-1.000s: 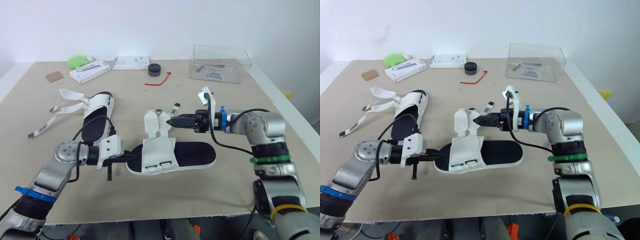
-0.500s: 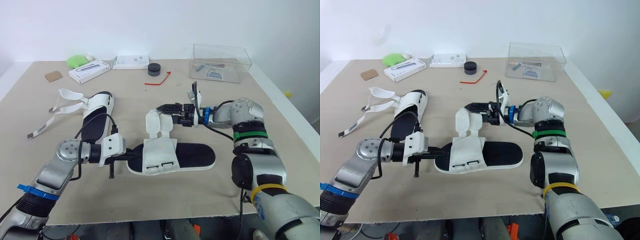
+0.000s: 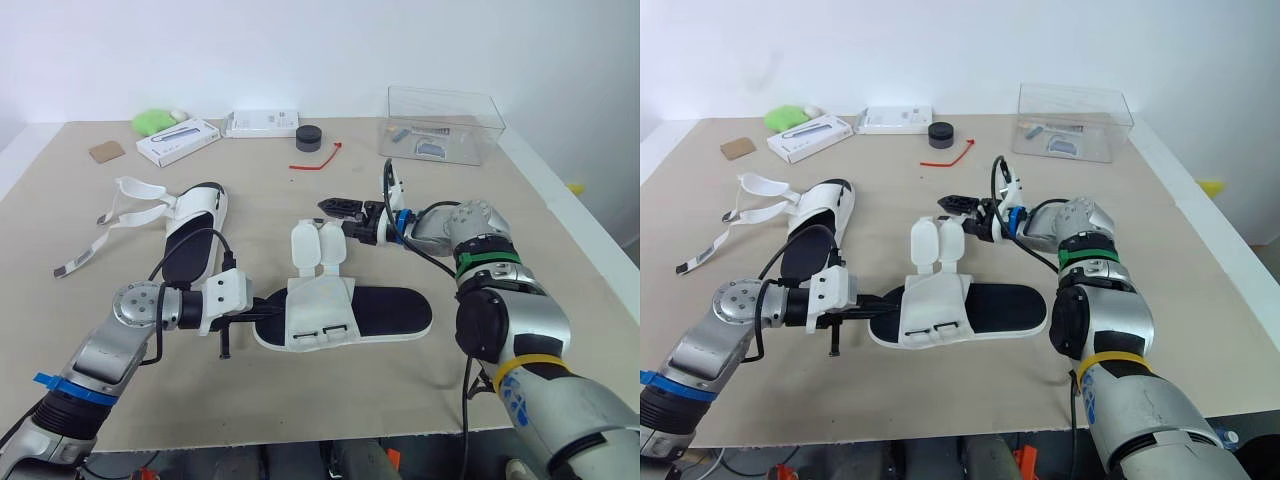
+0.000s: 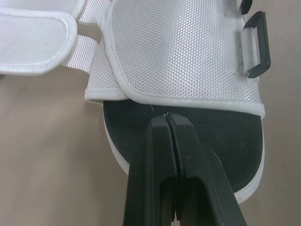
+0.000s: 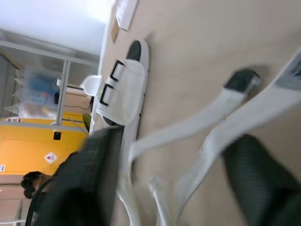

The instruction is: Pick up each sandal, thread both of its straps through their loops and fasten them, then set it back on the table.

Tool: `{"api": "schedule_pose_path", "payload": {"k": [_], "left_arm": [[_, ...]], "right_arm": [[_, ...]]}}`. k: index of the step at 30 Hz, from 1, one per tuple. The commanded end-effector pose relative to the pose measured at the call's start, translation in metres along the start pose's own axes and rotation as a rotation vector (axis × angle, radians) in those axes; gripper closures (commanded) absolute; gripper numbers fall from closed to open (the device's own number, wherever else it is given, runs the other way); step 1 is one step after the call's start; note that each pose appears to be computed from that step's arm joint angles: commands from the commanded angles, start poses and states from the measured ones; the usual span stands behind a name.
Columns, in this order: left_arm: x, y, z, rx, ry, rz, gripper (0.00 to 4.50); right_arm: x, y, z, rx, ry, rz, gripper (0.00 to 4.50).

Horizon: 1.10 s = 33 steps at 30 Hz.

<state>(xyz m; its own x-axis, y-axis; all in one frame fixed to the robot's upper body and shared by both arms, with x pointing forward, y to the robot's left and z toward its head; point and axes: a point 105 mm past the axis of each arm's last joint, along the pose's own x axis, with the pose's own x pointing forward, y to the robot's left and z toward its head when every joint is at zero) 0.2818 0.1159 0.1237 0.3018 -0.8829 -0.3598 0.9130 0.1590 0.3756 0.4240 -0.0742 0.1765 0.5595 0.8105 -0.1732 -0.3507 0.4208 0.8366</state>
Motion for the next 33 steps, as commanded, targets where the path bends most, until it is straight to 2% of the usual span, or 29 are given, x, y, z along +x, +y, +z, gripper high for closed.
{"api": "schedule_pose_path", "payload": {"k": [1,3,4,5,9,12,14,15,16,17,18,19,24,33], "left_arm": [[-0.001,0.001,0.005,0.027,-0.011,0.01,4.5],[0.0,0.001,0.005,0.025,-0.013,0.01,4.5],[0.0,0.001,0.005,0.025,-0.014,0.01,4.5],[0.0,0.001,0.005,0.023,-0.014,0.009,4.5],[-0.001,0.001,0.004,0.019,-0.014,0.011,4.5],[-0.001,0.001,0.003,0.016,-0.012,0.013,4.5],[-0.002,0.002,0.003,0.014,-0.012,0.014,4.5],[-0.002,0.002,0.003,0.013,-0.013,0.015,4.5],[-0.001,0.002,0.003,0.011,-0.015,0.016,4.5],[-0.001,0.003,0.003,0.009,-0.016,0.016,4.5],[-0.001,0.003,0.004,0.009,-0.017,0.016,4.5],[-0.001,0.003,0.004,0.008,-0.017,0.015,4.5],[0.002,0.002,0.005,0.002,-0.027,0.009,4.5],[0.003,0.005,0.006,-0.004,-0.036,0.01,4.5]], "right_arm": [[0.001,0.021,0.016,-0.074,-0.053,0.072,2.9],[0.001,0.021,0.016,-0.123,-0.049,0.078,3.61],[0.0,0.024,0.016,-0.185,-0.046,0.091,4.21],[0.0,0.029,0.016,-0.262,-0.039,0.119,4.37],[-0.005,0.053,0.005,-0.676,-0.017,0.254,4.37],[-0.019,0.074,-0.005,-1.026,-0.098,0.373,4.37],[-0.032,0.083,-0.021,-1.304,-0.152,0.468,4.37],[-0.039,0.084,-0.032,-1.521,-0.18,0.496,4.37],[-0.051,0.082,-0.056,-1.89,-0.181,0.58,4.37],[-0.059,0.071,-0.082,-2.199,-0.105,0.68,4.37],[-0.066,0.059,-0.102,-2.402,-0.04,0.776,4.37],[-0.069,0.05,-0.111,-2.503,-0.006,0.836,4.37],[-0.062,0.046,-0.108,-2.667,-0.067,0.89,4.37],[-0.053,0.054,-0.082,-2.637,-0.157,0.768,4.37]]}}
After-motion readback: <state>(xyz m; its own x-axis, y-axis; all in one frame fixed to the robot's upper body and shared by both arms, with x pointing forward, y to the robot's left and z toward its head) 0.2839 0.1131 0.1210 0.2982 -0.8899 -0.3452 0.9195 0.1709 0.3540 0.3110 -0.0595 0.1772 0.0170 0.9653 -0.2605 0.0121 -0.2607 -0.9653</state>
